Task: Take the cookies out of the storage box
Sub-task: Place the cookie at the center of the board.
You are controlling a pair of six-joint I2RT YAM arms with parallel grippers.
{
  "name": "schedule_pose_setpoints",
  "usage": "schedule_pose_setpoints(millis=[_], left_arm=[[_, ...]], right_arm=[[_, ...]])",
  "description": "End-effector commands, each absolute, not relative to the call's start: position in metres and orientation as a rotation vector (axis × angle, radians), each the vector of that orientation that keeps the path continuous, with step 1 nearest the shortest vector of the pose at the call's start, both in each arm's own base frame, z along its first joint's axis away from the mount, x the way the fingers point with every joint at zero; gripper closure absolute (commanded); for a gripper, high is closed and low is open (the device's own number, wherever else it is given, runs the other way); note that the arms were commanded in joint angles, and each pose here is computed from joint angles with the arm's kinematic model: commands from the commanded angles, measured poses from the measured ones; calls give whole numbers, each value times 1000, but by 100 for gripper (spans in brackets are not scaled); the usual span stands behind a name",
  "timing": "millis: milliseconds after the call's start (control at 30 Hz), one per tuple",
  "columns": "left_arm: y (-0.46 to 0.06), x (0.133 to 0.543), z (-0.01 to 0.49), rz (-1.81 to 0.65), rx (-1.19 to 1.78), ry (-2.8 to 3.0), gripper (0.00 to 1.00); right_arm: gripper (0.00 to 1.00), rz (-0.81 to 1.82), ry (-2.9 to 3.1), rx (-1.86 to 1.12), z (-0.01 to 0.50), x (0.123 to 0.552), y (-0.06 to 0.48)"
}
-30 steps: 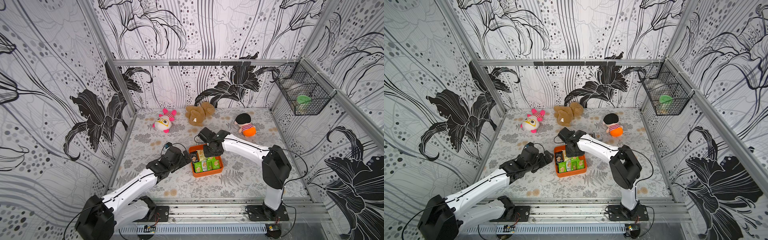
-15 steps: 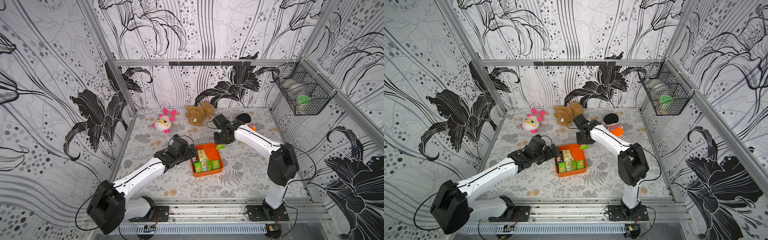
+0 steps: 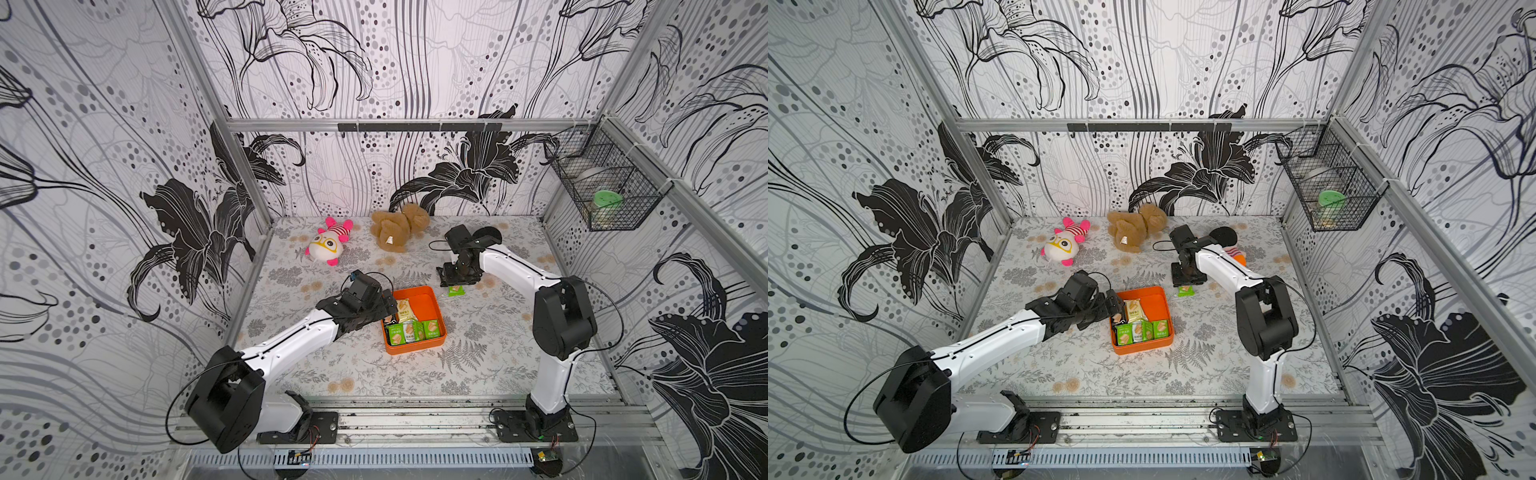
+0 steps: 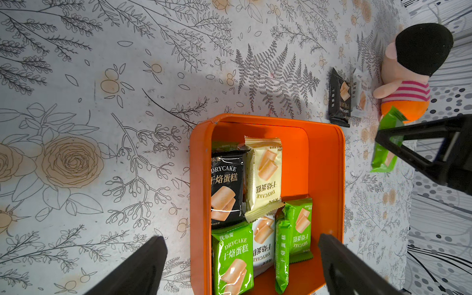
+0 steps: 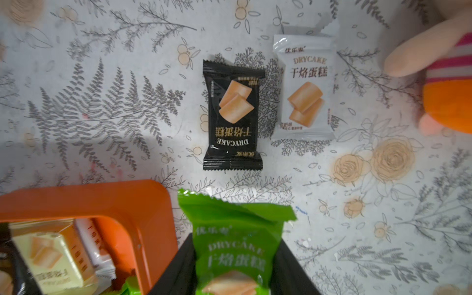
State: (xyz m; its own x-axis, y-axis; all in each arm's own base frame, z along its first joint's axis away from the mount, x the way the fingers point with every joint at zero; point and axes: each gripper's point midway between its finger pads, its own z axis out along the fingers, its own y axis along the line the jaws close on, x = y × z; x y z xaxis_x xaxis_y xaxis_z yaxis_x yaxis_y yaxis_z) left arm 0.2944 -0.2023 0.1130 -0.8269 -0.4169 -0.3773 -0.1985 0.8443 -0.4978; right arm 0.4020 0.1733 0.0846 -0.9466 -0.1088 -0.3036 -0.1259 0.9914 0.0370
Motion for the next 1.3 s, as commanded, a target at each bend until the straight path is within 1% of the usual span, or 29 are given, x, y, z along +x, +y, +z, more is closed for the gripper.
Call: schedule_pose_setpoints(millis=[0, 333, 533, 567, 667, 767, 1000, 1133, 1267], left_arm=[[-204, 295, 110, -624, -463, 2526, 3], [-201, 295, 105, -621, -515, 2514, 3], [-201, 296, 103, -620, -524, 2515, 3], [-201, 296, 104, -620, -524, 2513, 3], [-200, 296, 106, -623, -522, 2509, 3], [-199, 294, 108, -617, -515, 2509, 3], [-196, 288, 103, -623, -497, 2511, 3], [-195, 283, 93, -633, -490, 2522, 3], [-196, 280, 85, -635, -475, 2536, 3]], right_arm=[[56, 95, 2877, -259, 61, 400, 178], [55, 103, 2948, -296, 26, 391, 175], [53, 122, 2953, -291, 24, 391, 173], [51, 126, 2954, -288, 24, 392, 174], [41, 134, 2951, -277, 28, 393, 175], [37, 141, 2939, -265, 39, 395, 175], [37, 192, 2895, -215, 84, 387, 180], [38, 234, 2869, -229, 107, 369, 197], [39, 299, 2849, -272, 120, 343, 228]])
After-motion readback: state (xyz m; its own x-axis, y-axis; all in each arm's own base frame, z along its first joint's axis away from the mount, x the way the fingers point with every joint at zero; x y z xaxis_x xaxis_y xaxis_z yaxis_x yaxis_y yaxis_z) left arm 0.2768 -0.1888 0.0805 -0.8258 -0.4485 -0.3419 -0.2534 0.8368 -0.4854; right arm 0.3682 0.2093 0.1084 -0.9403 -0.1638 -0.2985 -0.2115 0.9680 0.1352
